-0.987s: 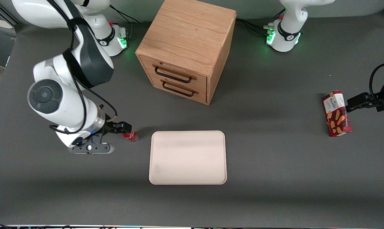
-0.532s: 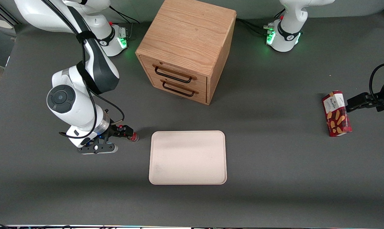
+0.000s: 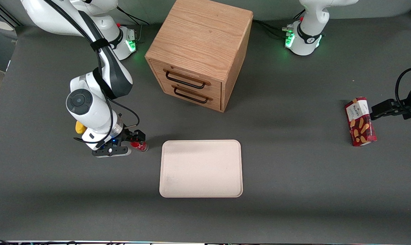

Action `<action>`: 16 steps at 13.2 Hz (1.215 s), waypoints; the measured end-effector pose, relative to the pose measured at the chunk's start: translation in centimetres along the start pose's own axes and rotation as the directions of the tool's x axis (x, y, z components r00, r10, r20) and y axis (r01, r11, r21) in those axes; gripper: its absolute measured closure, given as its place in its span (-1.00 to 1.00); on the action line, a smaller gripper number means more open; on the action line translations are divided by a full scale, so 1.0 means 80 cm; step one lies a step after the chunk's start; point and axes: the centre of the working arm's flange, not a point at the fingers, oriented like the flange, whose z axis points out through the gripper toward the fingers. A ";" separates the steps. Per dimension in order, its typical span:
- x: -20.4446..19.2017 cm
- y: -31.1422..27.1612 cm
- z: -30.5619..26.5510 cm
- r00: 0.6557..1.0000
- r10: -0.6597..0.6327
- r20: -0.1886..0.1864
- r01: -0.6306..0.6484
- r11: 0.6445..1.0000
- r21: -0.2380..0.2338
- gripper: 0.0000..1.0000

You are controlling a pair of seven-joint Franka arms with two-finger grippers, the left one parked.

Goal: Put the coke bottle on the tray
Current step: 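Lower the right gripper around the bottle and close on it, then lift the bottle with the right gripper and carry it over the tray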

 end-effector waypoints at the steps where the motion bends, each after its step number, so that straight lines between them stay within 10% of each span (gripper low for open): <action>1: -0.004 0.005 0.008 1.000 0.004 0.005 -0.004 1.000 -0.003 -0.98; 8: -0.011 0.015 0.015 1.000 0.019 0.017 -0.019 1.000 -0.006 -0.89; 14: -0.017 0.013 0.007 0.998 0.038 0.058 -0.039 0.999 0.008 0.37; 16: -0.018 0.012 0.007 0.998 0.036 0.059 -0.037 0.999 0.008 0.37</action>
